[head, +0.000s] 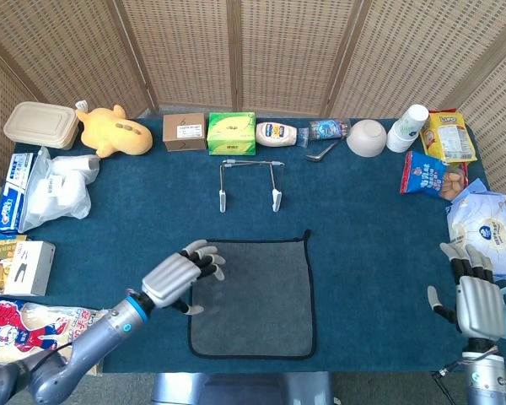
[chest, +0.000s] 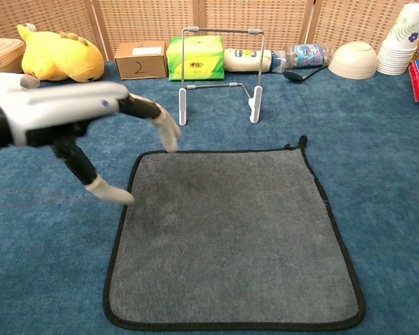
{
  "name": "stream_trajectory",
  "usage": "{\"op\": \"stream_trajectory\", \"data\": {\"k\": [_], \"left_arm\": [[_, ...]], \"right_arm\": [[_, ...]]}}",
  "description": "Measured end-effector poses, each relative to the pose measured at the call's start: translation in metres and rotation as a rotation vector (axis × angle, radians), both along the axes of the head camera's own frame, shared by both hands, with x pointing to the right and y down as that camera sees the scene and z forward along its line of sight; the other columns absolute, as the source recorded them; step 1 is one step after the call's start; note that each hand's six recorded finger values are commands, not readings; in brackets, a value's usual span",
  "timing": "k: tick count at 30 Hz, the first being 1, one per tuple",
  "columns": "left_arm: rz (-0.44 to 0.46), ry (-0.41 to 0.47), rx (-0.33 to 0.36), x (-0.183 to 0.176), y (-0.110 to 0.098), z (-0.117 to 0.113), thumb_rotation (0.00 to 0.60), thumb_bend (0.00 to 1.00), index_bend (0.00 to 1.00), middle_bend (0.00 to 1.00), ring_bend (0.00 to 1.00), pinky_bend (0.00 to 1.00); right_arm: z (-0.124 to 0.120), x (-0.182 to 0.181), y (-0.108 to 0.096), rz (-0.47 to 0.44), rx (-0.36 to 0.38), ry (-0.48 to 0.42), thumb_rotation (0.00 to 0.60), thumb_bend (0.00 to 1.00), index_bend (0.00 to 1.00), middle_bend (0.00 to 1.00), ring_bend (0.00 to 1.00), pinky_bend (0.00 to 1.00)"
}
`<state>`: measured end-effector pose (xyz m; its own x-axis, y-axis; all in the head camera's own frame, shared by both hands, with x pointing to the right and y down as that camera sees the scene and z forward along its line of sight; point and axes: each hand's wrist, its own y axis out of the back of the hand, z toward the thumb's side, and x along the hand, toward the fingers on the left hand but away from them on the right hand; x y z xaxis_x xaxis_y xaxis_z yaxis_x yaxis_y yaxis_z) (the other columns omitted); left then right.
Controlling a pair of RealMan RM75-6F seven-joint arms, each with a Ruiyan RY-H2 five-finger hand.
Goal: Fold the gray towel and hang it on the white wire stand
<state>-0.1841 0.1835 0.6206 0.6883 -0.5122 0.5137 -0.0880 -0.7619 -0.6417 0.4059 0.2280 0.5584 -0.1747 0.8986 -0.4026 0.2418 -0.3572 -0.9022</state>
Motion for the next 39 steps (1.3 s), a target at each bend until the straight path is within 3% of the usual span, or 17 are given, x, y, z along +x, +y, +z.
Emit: {"op": "stream_trajectory", "data": {"k": [21, 39], "left_arm": [[0.159, 0.049, -0.085, 0.068, 0.076, 0.01, 0.6, 0.2, 0.22, 0.15, 0.04, 0.0], [0.151, 0.035, -0.056, 0.084, 0.1, 0.019, 0.6, 0.2, 0.19, 0.12, 0.0, 0.0]], "right_arm": [[0.004, 0.015, 0.007, 0.03, -0.01, -0.01, 0.6, 0.37, 0.14, 0.15, 0.03, 0.0], [0.006, 0.022, 0.009, 0.037, -0.013, -0.016, 0.6, 0.37, 0.14, 0.15, 0.03, 0.0]]}}
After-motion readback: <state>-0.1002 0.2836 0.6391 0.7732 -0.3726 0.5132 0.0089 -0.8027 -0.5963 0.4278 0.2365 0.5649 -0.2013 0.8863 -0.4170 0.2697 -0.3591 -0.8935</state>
